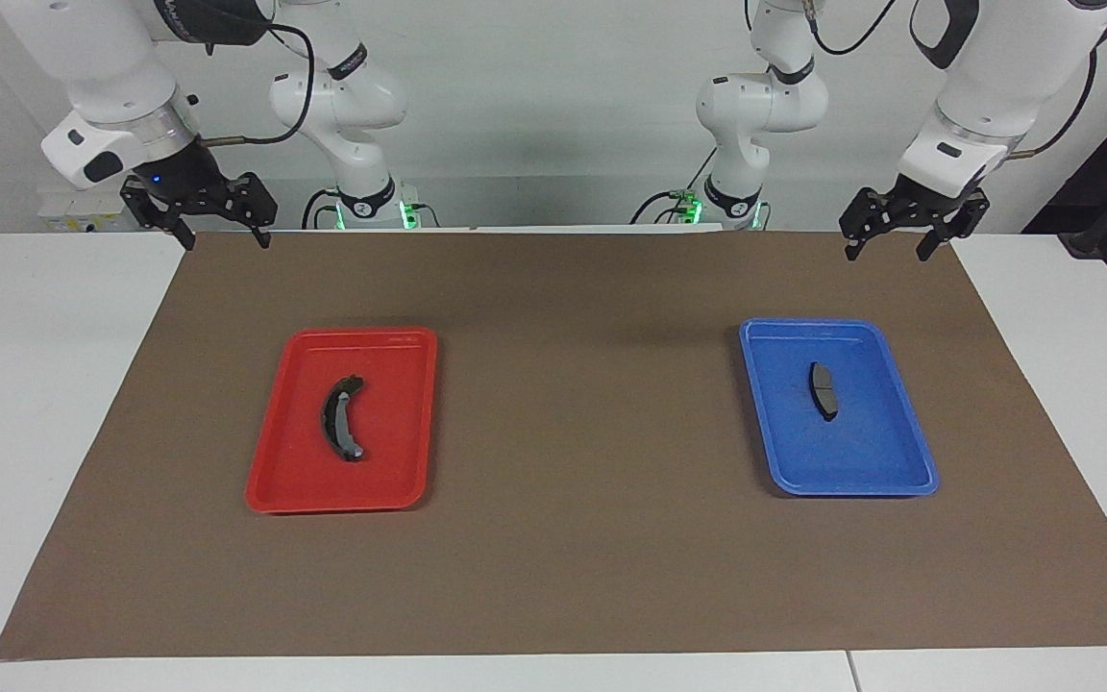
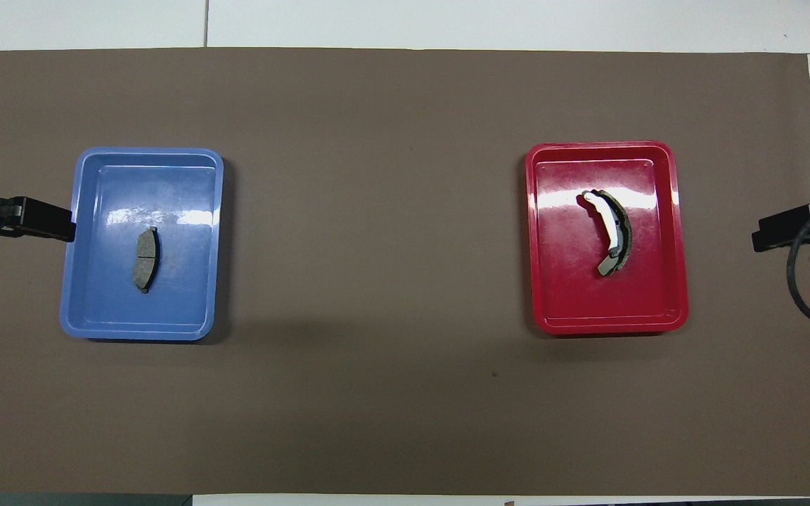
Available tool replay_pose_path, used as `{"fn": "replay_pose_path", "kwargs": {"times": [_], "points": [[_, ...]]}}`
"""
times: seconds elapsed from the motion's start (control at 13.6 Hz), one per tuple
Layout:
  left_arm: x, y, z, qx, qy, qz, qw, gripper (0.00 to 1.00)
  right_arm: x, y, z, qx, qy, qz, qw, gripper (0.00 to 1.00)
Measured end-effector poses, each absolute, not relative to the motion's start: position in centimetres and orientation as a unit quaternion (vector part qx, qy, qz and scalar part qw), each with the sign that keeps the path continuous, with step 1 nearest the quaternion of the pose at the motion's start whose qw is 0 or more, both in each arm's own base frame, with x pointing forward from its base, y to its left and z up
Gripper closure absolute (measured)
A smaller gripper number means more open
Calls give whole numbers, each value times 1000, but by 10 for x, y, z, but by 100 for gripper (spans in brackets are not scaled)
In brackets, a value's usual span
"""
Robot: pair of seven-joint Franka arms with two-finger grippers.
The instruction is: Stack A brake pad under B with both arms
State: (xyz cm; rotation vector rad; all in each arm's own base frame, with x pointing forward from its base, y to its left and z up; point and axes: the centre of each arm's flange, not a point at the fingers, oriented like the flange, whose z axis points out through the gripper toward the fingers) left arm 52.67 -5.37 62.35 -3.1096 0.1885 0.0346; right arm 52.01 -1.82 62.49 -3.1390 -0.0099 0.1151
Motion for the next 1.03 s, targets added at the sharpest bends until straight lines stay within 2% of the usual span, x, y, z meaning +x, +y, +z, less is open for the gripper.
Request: {"fn": "replay_pose_path", "kwargs": {"times": [0.59,0.81,1.03], "points": [[528,-53,615,-997,69,23,13,0,527,-12,620,-999,-9,30,-1,0],[534,-34,587,-997,71,40,11,0,536,-11,611,-1000,-10,26,-1,0],[543,-20,538,-997,70,28,10,0,539,-10,607,-1000,-11,29,-2,0]]}}
